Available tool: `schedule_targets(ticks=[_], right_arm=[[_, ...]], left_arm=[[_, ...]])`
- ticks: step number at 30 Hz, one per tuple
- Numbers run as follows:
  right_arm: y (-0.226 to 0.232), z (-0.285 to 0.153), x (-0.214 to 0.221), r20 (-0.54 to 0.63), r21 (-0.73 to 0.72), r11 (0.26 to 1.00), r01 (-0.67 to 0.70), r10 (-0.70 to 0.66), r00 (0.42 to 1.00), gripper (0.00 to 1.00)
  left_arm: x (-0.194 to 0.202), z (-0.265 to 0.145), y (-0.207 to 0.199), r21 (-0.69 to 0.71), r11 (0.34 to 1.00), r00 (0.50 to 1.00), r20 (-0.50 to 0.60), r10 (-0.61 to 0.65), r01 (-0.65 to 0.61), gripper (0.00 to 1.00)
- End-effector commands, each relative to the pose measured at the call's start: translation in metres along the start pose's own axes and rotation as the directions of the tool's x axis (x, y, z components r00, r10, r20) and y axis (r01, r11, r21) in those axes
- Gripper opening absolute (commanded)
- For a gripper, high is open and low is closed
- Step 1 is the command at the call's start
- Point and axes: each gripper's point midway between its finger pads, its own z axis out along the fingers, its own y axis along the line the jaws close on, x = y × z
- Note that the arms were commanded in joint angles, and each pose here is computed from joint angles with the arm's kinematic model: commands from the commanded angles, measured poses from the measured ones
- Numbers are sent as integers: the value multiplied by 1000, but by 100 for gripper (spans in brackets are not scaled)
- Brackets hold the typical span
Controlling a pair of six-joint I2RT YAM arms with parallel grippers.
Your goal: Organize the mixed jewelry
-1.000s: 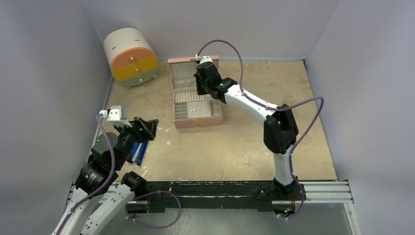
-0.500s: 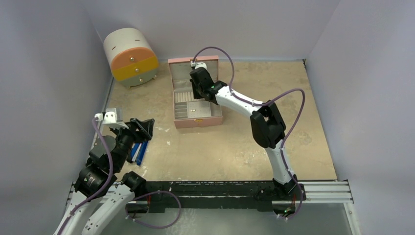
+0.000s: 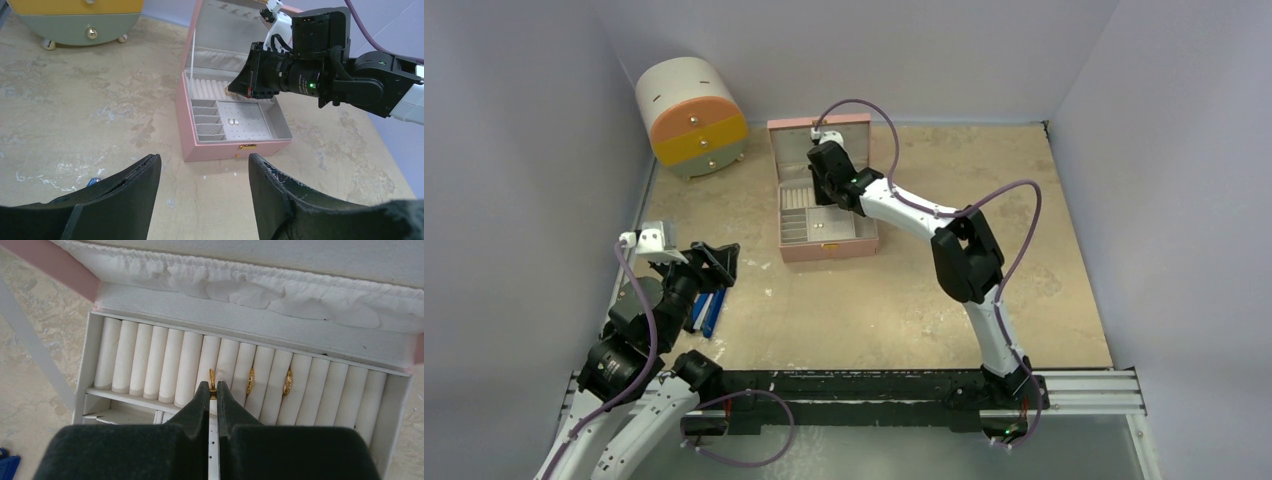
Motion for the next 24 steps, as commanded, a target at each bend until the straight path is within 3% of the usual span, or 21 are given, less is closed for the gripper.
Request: schedule_targets(ticks=[1,24], right_arm=[[5,1,-11,34,18,999,-36,36,999,0],[-5,30,36,-82,85,995,-52,60,995,0]], left_arm=[[-9,0,0,0,1000,999,34,9,-9,64],[-7,2,0,-9,1000,1000,26,12,-12,64]])
